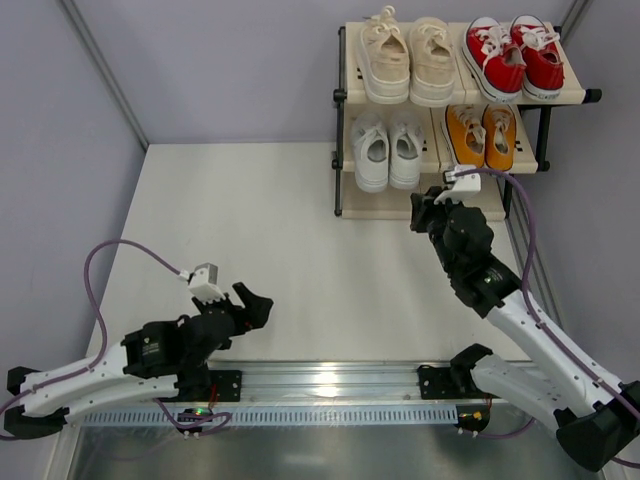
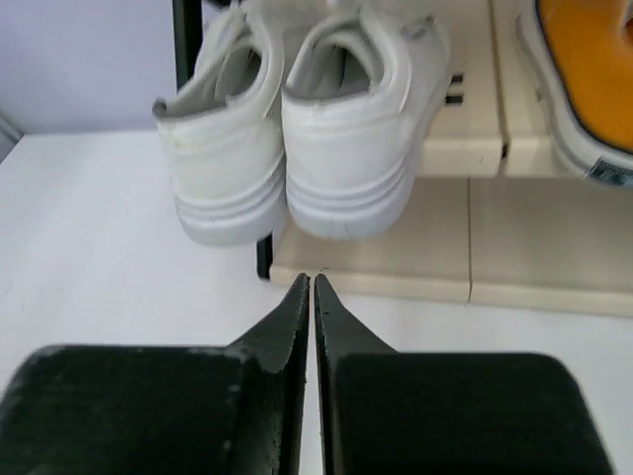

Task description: Place and organize the shoes onto the shoe shelf

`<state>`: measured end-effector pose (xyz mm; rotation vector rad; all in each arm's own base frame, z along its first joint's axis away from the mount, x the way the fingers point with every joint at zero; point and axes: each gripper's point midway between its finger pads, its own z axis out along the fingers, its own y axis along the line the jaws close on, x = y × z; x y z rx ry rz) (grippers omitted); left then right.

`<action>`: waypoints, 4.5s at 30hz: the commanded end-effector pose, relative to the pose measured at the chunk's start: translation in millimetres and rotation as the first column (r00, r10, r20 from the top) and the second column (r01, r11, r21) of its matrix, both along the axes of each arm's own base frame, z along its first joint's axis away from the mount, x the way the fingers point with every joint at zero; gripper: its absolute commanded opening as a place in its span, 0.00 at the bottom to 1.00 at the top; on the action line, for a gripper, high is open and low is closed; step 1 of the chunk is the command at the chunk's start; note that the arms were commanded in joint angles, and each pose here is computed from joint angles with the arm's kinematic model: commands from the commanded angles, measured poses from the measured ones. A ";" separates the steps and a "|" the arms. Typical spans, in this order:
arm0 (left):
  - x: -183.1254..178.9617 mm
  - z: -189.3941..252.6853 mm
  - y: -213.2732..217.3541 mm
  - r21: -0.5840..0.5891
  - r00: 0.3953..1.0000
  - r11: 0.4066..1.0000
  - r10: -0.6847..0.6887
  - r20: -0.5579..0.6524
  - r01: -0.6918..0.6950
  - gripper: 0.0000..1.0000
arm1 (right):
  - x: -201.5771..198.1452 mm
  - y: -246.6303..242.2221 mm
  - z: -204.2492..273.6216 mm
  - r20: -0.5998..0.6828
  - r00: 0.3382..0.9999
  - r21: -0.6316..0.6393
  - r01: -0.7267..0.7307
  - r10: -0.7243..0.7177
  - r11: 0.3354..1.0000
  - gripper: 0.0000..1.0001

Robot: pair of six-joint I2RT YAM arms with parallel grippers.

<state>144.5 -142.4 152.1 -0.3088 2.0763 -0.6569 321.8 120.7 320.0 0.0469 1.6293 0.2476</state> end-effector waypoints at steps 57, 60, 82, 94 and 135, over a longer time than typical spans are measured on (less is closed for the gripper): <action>343.7 -41.9 -218.8 0.383 0.929 0.924 -0.132 0.345 -0.011 0.91 | -70.3 28.5 -96.5 -0.154 0.932 0.099 -0.316 0.328 0.944 0.04; 354.1 -53.6 -220.0 0.411 0.951 0.911 -0.123 0.284 -0.005 0.81 | -70.9 29.6 -96.0 -0.152 0.930 0.107 -0.320 0.334 0.941 0.04; 319.0 -67.8 -190.3 0.319 0.976 0.946 -0.114 0.187 0.050 0.00 | -59.0 37.5 -74.7 -0.128 0.930 0.101 -0.334 0.345 0.937 0.04; 242.5 -22.8 -157.4 0.092 0.994 0.993 -0.080 0.072 0.073 0.70 | -30.0 61.2 -36.3 -0.052 0.917 0.059 -0.393 0.396 0.918 0.22; 74.2 -13.5 -8.8 -0.003 0.997 1.000 0.011 0.078 -0.011 0.65 | 85.6 105.1 28.0 0.216 0.793 0.120 -0.600 0.569 0.791 0.04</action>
